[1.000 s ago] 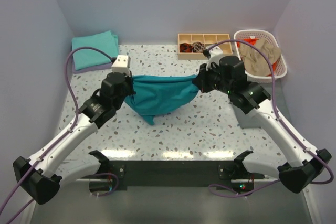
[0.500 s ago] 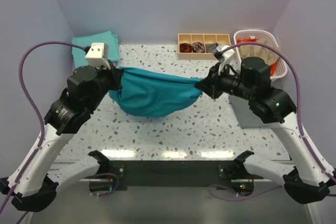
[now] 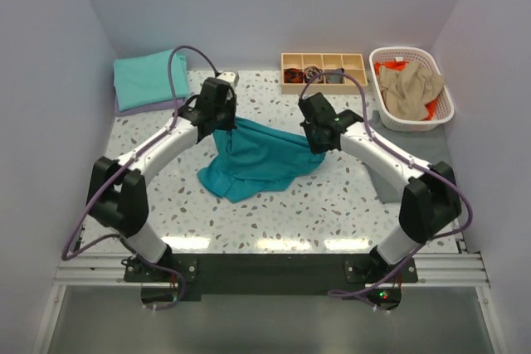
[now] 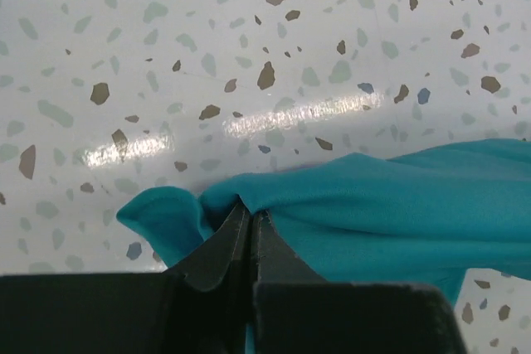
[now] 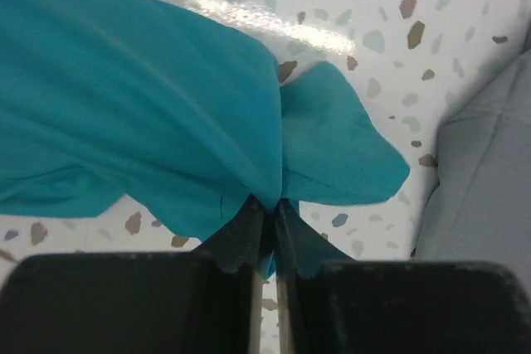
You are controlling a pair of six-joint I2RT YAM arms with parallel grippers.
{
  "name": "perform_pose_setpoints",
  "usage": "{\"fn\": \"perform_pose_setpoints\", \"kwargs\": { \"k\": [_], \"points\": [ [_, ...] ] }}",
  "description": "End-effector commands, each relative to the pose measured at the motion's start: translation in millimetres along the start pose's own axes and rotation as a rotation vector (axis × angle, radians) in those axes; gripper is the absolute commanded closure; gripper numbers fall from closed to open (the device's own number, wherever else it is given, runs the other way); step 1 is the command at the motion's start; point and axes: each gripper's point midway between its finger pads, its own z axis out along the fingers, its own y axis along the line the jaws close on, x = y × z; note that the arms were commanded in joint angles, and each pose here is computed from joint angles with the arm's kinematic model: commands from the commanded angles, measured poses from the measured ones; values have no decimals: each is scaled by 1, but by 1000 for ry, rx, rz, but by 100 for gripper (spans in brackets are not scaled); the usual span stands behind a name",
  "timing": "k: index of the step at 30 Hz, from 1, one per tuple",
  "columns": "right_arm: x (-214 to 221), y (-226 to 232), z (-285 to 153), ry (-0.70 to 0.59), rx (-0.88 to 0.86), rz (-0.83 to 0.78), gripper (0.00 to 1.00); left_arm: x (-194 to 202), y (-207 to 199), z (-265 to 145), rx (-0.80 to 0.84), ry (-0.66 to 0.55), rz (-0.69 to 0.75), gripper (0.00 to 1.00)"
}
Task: Fold and stack the t-shirts
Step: Flatten the tshirt out
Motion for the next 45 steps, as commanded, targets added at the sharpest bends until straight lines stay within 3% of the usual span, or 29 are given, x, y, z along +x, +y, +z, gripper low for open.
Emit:
{"fn": "perform_pose_setpoints", "kwargs": {
  "k": [1,2,4,5,6,8,9,12,14,21,29,39,45],
  "points": [
    [-15,-55,-6,-69,305,80,82,-66,1,24,56,-226,-4,100],
    [-19,-56,-8,-92,308,91,75,-64,7,37,22,-219,-1,100],
    [-26,-52,-11,-133,274,101,54,-74,13,44,-19,-265,13,59],
    [-31,-41,-19,-164,189,106,42,-80,24,43,-78,-287,10,44],
    [-30,-33,-18,-180,142,101,40,-87,30,41,-110,-306,4,14],
    [-31,-16,-24,-199,25,69,32,-91,42,32,-177,-317,-3,2],
    [-25,8,-28,-189,-118,46,32,-89,44,29,-186,-315,1,0],
    [-2,45,-25,-89,-315,-29,32,-83,47,12,-184,-324,-13,0],
    [11,62,-20,-55,-385,-71,32,-83,47,-9,-167,-352,-36,0],
    [36,124,2,6,-483,-239,32,-22,57,-42,-134,-354,-130,0],
    [43,173,42,53,-458,-395,33,2,68,-60,-155,-370,-156,0],
    [16,171,62,14,-327,-527,32,16,73,-57,-173,-351,-177,0],
    [23,167,82,58,-275,-571,33,10,70,-54,-162,-367,-179,0]
  ]
}}
